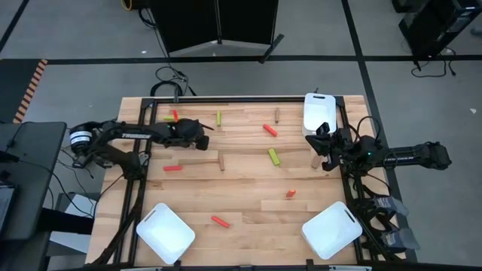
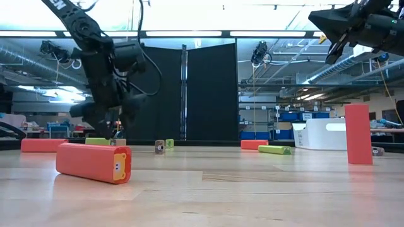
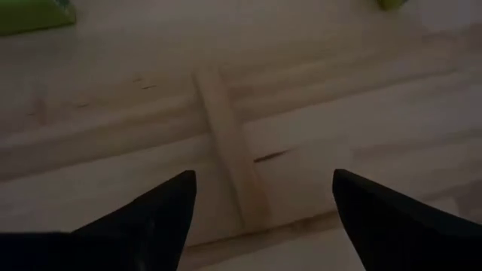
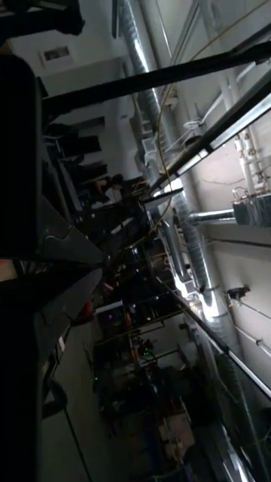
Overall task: Sort blocks
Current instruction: Put the brown block into the bottom left bin
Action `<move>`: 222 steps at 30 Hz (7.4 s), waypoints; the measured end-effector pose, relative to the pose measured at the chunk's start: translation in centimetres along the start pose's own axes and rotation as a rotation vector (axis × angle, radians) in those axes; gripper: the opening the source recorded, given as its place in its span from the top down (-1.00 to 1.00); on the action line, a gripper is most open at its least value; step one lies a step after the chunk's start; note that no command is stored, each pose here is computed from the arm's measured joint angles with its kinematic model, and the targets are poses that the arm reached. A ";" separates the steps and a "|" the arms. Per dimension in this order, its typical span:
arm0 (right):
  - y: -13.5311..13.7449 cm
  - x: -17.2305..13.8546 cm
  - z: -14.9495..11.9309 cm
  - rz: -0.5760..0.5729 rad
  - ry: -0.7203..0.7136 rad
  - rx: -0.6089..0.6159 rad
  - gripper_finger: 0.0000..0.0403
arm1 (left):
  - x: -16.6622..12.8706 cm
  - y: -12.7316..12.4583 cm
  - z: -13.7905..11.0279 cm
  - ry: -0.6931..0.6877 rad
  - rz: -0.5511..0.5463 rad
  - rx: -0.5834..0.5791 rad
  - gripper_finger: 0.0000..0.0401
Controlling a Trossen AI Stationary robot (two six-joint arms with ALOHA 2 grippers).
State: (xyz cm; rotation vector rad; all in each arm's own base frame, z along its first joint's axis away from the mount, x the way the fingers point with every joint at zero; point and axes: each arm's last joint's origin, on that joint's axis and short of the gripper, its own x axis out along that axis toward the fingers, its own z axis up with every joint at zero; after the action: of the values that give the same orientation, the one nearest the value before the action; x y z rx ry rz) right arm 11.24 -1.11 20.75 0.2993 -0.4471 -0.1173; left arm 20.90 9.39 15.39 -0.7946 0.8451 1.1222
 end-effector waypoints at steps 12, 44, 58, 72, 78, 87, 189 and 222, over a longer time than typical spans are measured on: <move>0.0 0.0 0.0 0.006 0.001 0.024 0.84 | 3.3 0.4 1.0 0.000 0.059 -0.052 -0.43; 0.5 0.0 1.0 0.081 -0.079 -0.085 0.84 | -3.7 -13.7 7.9 -0.258 -0.445 0.170 0.67; 2.9 1.7 7.6 0.197 -0.304 -0.143 0.84 | -0.9 -28.8 15.4 -0.400 -0.820 0.273 0.67; 3.2 1.8 7.7 0.246 -0.300 -0.142 0.84 | 6.4 -33.2 15.6 -0.428 -1.061 0.084 0.67; 3.2 1.8 7.7 0.245 -0.300 -0.143 0.84 | 6.3 -33.8 15.5 -0.600 -1.058 0.000 0.67; 3.1 2.1 7.3 0.234 -0.279 -0.181 0.84 | 3.8 -34.7 15.0 -0.931 -1.004 0.117 0.67; 3.6 2.7 6.5 0.457 -0.182 -0.080 0.84 | -16.2 -10.3 -7.1 -0.275 -1.154 0.923 0.67; 4.4 10.9 0.3 0.101 0.626 -0.265 0.61 | -18.0 -1.1 -21.3 0.742 -0.693 0.852 0.58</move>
State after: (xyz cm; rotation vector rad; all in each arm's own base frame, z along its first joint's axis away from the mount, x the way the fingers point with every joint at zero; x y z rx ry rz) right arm 21.11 1.01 26.81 0.0420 0.1759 0.0201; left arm 14.65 -17.16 21.56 -0.6664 1.3736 -0.2184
